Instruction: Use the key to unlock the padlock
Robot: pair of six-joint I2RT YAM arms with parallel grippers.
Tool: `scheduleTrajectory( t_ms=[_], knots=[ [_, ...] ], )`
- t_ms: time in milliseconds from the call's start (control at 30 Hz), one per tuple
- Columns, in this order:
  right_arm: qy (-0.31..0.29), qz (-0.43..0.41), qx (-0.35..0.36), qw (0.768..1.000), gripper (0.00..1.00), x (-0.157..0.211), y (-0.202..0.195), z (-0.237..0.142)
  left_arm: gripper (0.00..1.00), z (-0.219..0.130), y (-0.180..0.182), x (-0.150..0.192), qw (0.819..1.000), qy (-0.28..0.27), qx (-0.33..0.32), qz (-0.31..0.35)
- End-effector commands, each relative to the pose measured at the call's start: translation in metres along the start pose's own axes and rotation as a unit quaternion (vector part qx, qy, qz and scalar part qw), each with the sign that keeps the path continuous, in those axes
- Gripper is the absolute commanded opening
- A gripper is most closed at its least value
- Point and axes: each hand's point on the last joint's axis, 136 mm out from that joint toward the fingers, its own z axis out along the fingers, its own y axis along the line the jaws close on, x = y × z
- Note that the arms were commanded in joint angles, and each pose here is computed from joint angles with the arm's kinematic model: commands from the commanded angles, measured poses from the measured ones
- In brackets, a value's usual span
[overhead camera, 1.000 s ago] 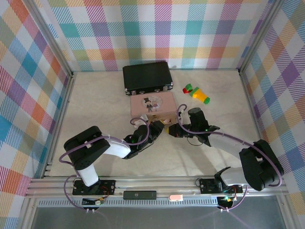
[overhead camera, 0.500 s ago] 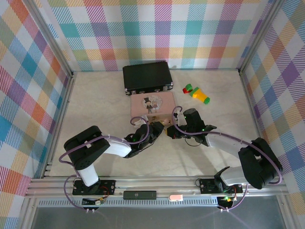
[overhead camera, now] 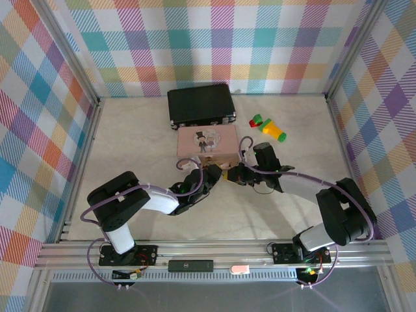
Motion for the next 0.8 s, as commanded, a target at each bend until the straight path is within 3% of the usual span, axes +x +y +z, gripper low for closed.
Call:
scheduleTrajectory(
  t_ms=[0,367,633,767],
  knots=[
    [-0.075,-0.106,-0.129,0.983,0.0,-0.061,0.089,-0.016,0.0,-0.021,-0.035,0.078,0.984,0.16,0.081,0.017],
    [-0.068,-0.11,-0.097,0.987,0.0,-0.064,0.06,-0.007,0.0,-0.028,-0.046,0.066,0.982,0.153,0.108,0.006],
    [-0.045,0.0,-0.124,0.991,0.0,-0.06,0.044,0.006,0.0,-0.03,-0.065,0.056,0.976,0.152,0.158,-0.002],
    [-0.052,-0.009,-0.127,0.991,0.0,-0.059,0.038,0.007,0.0,-0.029,-0.068,0.056,0.974,0.157,0.163,-0.014]
  ],
)
